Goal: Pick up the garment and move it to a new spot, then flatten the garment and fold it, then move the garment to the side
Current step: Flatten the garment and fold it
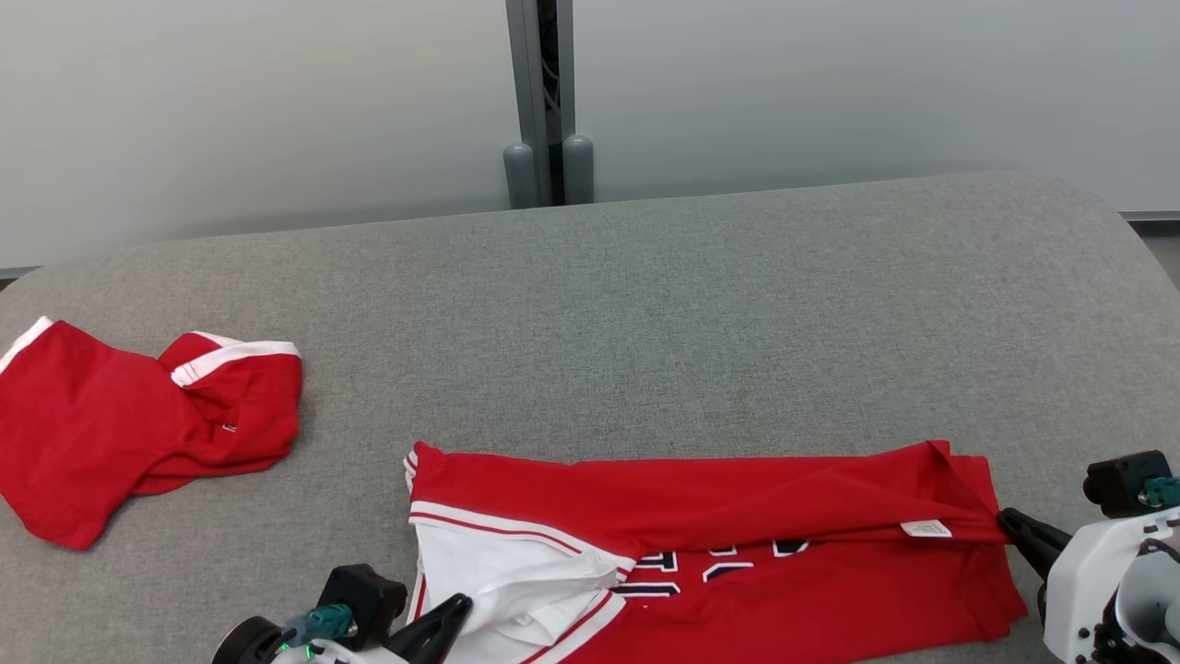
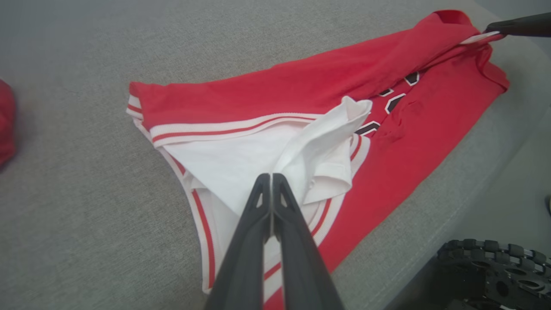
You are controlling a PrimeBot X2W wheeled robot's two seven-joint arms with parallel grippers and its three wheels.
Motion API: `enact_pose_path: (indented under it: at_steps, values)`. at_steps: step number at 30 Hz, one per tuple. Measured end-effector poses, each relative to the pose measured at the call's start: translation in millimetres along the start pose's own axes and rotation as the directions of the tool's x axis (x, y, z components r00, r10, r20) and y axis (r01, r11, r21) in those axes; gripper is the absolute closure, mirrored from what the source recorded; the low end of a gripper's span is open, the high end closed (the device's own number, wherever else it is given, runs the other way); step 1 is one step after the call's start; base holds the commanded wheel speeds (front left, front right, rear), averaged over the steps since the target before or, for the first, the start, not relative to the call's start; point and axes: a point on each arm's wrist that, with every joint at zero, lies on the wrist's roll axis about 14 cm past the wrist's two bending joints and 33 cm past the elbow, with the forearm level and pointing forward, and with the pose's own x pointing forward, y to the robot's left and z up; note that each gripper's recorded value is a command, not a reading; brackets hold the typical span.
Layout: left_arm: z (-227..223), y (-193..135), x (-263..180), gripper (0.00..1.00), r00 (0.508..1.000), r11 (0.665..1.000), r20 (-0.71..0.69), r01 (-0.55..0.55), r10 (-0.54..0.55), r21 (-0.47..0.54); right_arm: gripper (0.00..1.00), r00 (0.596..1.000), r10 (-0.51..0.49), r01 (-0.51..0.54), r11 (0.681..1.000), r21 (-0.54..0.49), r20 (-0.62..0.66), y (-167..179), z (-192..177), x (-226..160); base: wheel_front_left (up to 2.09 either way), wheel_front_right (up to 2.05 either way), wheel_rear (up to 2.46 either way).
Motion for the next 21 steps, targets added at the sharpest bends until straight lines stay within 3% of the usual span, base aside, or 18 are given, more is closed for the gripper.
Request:
enact_pose_path:
  at_steps: [11,12,13,14,15,17,18,21]
  values:
    - [-7,-6,-2,1.00,1.000,1.000,-0.019,0.009,-0.009,-0.006,1.00,0.998,0.020,-0.016,0.998,0.059,-0.068,3,-11,-10,0.00,0.00,0.00]
    - [-8,-7,-2,1.00,1.000,1.000,-0.023,0.012,-0.012,-0.006,0.89,0.997,0.015,-0.011,0.998,0.062,-0.070,1,-11,-11,0.00,0.00,0.00]
    - [-9,-8,-2,1.00,0.999,1.000,-0.030,0.016,-0.016,-0.009,0.52,0.998,0.009,-0.005,0.998,0.064,-0.065,-1,-9,-11,0.00,0.00,0.00]
    - [-10,-9,-2,1.00,0.999,1.000,-0.033,0.021,-0.021,-0.012,0.00,0.998,0.004,0.000,0.998,0.063,-0.063,-3,-9,-12,0.00,0.00,0.00]
    - [-12,-10,-2,1.00,0.999,1.000,-0.042,0.027,-0.027,-0.012,0.00,0.998,-0.002,0.006,0.998,0.064,-0.063,-5,-8,-12,0.00,0.00,0.00]
    - [-17,-13,-2,0.07,0.997,0.999,-0.068,0.036,-0.037,-0.018,0.00,0.998,-0.021,0.023,0.998,0.052,-0.054,-10,-6,-12,0.00,0.00,0.00]
    - [-18,-13,-2,0.00,0.997,0.999,-0.072,0.036,-0.037,-0.017,0.00,0.998,-0.025,0.027,0.998,0.049,-0.050,-11,-5,-11,0.00,0.00,0.00]
    - [-19,-13,-4,0.00,0.996,0.999,-0.083,0.038,-0.039,-0.020,0.00,0.999,-0.037,0.038,0.997,0.060,-0.033,-14,-1,-11,0.00,0.00,0.00]
